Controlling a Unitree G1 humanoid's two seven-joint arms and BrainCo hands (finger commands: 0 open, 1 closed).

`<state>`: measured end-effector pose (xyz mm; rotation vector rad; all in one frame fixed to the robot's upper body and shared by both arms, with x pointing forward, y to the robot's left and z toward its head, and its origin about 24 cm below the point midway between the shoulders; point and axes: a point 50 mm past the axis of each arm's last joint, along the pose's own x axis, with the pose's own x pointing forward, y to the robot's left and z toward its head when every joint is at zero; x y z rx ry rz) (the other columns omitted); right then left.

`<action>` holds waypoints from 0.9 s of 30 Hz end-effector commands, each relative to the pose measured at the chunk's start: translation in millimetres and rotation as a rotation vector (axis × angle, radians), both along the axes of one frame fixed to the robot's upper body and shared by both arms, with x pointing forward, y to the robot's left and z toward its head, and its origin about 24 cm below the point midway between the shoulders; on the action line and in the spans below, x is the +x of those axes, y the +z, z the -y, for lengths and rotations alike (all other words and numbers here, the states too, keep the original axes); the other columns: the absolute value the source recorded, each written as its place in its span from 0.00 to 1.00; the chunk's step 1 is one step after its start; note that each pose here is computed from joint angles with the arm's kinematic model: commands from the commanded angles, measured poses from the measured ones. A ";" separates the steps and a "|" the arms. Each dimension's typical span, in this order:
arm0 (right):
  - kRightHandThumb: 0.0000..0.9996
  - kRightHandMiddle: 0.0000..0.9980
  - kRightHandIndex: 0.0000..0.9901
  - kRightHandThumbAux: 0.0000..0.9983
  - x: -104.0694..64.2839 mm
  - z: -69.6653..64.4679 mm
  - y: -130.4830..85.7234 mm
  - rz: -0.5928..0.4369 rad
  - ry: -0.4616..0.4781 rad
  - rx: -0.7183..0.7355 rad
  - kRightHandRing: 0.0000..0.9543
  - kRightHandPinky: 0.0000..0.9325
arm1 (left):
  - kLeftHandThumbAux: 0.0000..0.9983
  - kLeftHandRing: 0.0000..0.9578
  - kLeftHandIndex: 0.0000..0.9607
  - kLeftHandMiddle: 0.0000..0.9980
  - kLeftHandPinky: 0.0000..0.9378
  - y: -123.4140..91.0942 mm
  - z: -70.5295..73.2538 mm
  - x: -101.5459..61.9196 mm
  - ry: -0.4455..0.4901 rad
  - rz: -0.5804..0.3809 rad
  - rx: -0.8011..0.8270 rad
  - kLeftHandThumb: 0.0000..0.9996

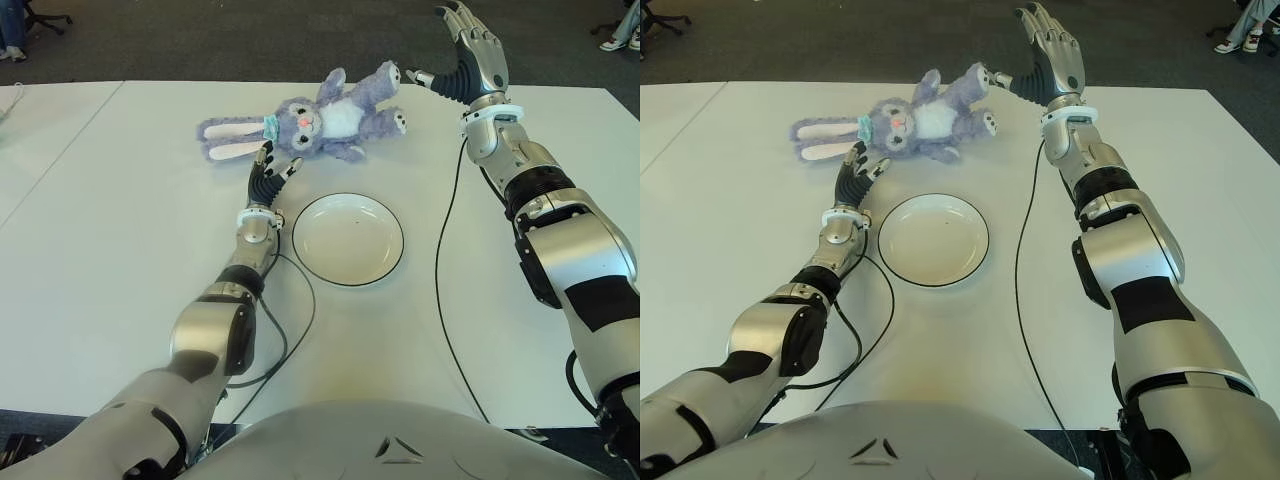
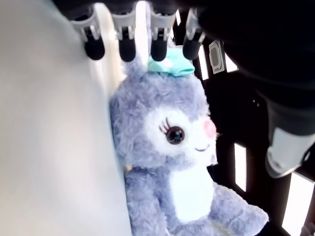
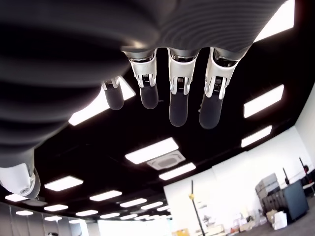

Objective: Put the doll into the plate.

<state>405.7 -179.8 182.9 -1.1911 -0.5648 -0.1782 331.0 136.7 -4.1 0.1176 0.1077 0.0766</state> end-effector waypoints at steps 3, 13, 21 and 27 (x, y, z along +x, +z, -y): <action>0.27 0.06 0.08 0.47 3.1 3.0 8.5 0.004 -0.034 -0.007 0.11 0.17 | 0.52 0.05 0.05 0.06 0.04 -89.4 8.0 -77.1 -0.008 -0.457 0.061 0.00; 0.24 0.07 0.05 0.49 1.6 -14.2 -31.8 -0.182 -0.009 0.058 0.11 0.18 | 0.55 0.02 0.00 0.00 0.04 -26.5 -11.7 -4.2 0.070 -0.306 0.012 0.05; 0.20 0.05 0.03 0.47 -1.3 -19.7 -57.6 -0.330 -0.012 0.126 0.09 0.12 | 0.52 0.00 0.00 0.00 0.00 -0.3 -27.1 15.3 0.032 -0.215 0.095 0.15; 0.17 0.03 0.02 0.45 -3.6 -18.1 -69.5 -0.397 -0.027 0.160 0.06 0.10 | 0.51 0.00 0.00 0.00 0.00 7.1 -27.0 20.7 0.010 -0.196 0.167 0.18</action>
